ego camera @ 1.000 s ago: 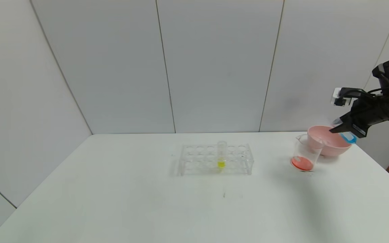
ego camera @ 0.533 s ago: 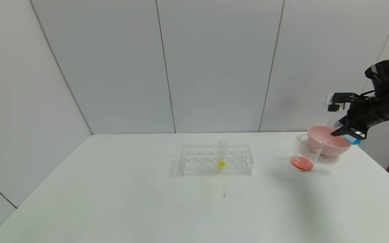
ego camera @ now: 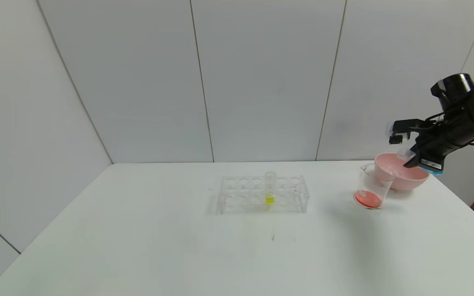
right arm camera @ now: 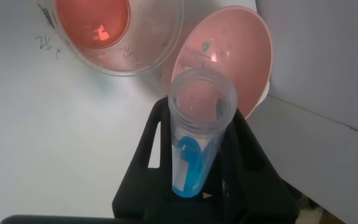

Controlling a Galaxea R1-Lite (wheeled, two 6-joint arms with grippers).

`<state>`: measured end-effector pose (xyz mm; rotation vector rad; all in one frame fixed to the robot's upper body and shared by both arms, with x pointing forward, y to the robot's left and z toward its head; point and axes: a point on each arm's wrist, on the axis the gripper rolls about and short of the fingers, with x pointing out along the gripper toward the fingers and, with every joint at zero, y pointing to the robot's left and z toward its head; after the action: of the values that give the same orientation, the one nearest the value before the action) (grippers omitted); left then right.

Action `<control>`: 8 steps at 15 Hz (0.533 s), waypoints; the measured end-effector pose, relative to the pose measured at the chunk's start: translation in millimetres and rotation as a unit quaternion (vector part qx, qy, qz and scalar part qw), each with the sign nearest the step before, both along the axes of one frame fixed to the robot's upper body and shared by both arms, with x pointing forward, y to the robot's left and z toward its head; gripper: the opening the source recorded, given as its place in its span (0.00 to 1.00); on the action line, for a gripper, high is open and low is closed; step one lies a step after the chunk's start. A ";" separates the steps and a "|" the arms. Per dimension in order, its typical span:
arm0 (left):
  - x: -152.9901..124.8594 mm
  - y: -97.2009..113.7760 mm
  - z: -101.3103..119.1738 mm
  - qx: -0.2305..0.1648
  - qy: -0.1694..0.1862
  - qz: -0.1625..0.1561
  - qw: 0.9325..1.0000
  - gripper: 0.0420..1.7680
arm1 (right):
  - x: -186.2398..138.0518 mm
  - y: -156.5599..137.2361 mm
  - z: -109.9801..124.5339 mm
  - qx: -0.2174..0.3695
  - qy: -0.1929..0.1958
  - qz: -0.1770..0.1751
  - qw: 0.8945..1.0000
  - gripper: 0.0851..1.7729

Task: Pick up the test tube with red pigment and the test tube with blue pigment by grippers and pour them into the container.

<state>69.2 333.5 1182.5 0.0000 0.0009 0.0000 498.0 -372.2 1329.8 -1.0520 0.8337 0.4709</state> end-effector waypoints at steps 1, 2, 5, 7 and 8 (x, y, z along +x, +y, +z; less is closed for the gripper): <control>0.0 0.0 0.0 0.000 0.000 0.000 1.000 1.00 | 0.5 3.3 -0.3 -0.006 0.001 0.002 1.000 0.25; 0.0 0.0 0.0 0.000 0.000 0.000 1.000 1.00 | 0.8 6.9 -0.7 -0.008 0.002 0.006 1.000 0.25; 0.0 0.0 0.0 0.000 0.000 0.000 1.000 1.00 | 2.8 17.0 -3.0 -0.018 0.005 0.011 1.000 0.25; 0.0 0.0 0.0 0.000 0.000 0.000 1.000 1.00 | 2.8 23.7 -4.7 -0.045 0.013 0.001 0.999 0.25; 0.0 0.0 0.0 0.000 0.000 0.000 1.000 1.00 | 3.2 27.8 -5.2 -0.052 0.014 0.001 0.999 0.25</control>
<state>69.2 333.5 1182.5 0.0000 0.0009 0.0000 501.2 -344.4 1324.6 -1.1444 0.8896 0.4485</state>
